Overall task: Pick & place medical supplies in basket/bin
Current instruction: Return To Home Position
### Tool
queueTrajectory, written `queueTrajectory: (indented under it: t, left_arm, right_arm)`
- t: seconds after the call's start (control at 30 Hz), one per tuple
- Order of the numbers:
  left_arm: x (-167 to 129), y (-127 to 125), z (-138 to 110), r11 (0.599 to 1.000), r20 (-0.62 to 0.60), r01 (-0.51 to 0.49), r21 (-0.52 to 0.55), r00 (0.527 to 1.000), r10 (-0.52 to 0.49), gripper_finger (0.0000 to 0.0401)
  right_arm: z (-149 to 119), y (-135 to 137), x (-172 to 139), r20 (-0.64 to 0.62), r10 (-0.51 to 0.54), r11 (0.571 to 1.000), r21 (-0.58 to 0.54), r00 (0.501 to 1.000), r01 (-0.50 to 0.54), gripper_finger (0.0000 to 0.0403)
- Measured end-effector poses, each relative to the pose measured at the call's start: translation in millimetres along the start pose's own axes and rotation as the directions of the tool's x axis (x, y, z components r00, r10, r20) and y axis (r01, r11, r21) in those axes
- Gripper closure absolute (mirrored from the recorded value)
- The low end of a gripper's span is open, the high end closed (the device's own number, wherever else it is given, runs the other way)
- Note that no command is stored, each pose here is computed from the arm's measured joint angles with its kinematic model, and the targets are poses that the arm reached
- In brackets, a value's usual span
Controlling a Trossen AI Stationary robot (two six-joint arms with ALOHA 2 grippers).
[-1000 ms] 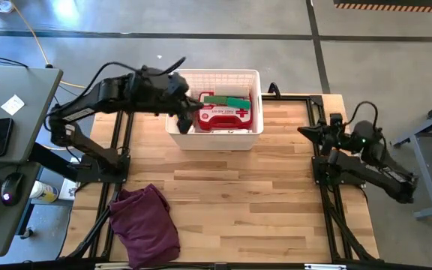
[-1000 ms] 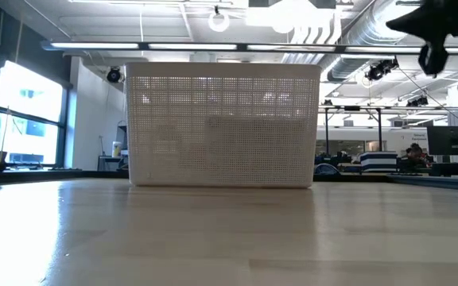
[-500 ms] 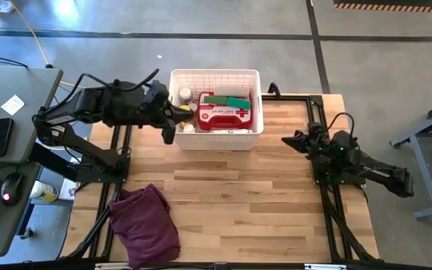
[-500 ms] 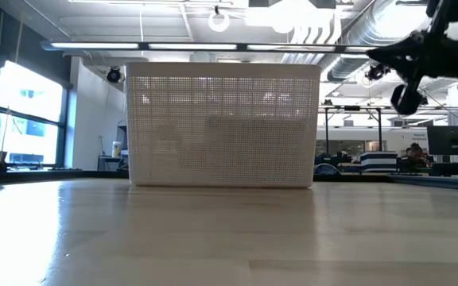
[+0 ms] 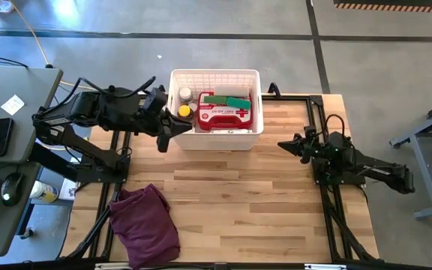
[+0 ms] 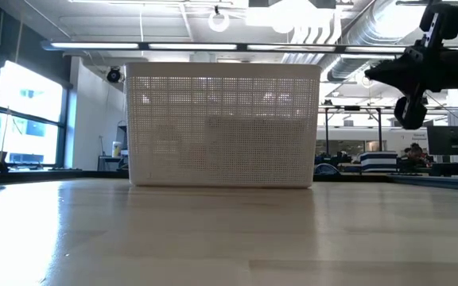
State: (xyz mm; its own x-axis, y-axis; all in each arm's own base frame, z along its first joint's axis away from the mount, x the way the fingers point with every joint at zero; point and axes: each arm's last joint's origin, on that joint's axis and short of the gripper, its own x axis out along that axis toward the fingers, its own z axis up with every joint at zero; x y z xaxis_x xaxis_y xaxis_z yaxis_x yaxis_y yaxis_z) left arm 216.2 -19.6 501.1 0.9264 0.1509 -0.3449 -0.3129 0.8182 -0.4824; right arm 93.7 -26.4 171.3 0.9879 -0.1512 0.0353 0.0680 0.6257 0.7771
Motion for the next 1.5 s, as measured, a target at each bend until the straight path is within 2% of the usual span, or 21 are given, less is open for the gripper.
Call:
queueTrajectory:
  t: [0.07, 0.2, 0.37, 0.47, 0.63, 0.77, 0.87, 1.07, 1.2, 1.37, 1.5]
  left_arm:
    - [-3, 0, 0, 1.000, -0.012, 0.027, 0.005, 1.000, -0.027, 0.0315]
    - [-5, 1, -1, 0.999, -0.023, 0.019, 0.047, 1.000, -0.018, 0.0326]
    - [-2, 4, -12, 0.993, 0.017, -0.081, 0.088, 0.997, 0.080, 0.0349]
    - [-8, 4, -28, 0.991, 0.042, -0.094, 0.098, 0.995, 0.090, 0.0365]
    - [-11, 8, -64, 0.999, 0.113, -0.029, 0.043, 0.993, 0.024, 0.0374]
    - [-12, 18, -88, 0.997, 0.169, 0.070, -0.021, 0.983, -0.066, 0.0355]
    - [-9, 29, -108, 0.996, 0.167, 0.078, -0.038, 0.983, -0.070, 0.0350]
    - [-8, 59, -141, 0.995, 0.176, 0.086, -0.042, 0.981, -0.077, 0.0379]
    - [-12, 83, -163, 0.991, 0.219, 0.113, -0.065, 0.971, -0.096, 0.0378]
    - [-20, 118, -192, 0.990, 0.260, 0.108, -0.086, 0.962, -0.083, 0.0347]
    - [-31, 143, -209, 0.985, 0.321, 0.145, -0.090, 0.941, -0.109, 0.0366]
  right_arm:
    - [0, 0, 0, 0.000, -0.006, 1.000, -0.006, 1.000, 0.006, 0.0402]
    - [0, 0, 0, -0.006, -0.002, 0.999, 0.034, 1.000, 0.002, 0.0402]
    - [1, 0, 0, 0.008, 0.004, 0.999, 0.042, 1.000, -0.004, 0.0402]
    - [1, 1, 0, 0.017, 0.008, 0.999, 0.044, 1.000, -0.009, 0.0402]
    - [0, 1, 0, -0.005, 0.025, 0.999, 0.042, 1.000, -0.025, 0.0402]
    - [0, 2, 0, -0.028, 0.046, 0.998, 0.038, 0.999, -0.045, 0.0402]
    - [0, 2, 0, -0.038, 0.055, 0.999, 0.000, 0.998, -0.055, 0.0402]
    - [0, 2, 0, -0.036, 0.055, 0.992, -0.109, 0.998, -0.059, 0.0402]
    - [0, 2, 0, -0.035, 0.055, 0.985, -0.161, 0.998, -0.060, 0.0402]
    - [0, 2, 0, -0.035, 0.054, 0.978, -0.198, 0.998, -0.060, 0.0402]
    - [0, 2, 0, -0.034, 0.054, 0.978, -0.201, 0.998, -0.060, 0.0402]
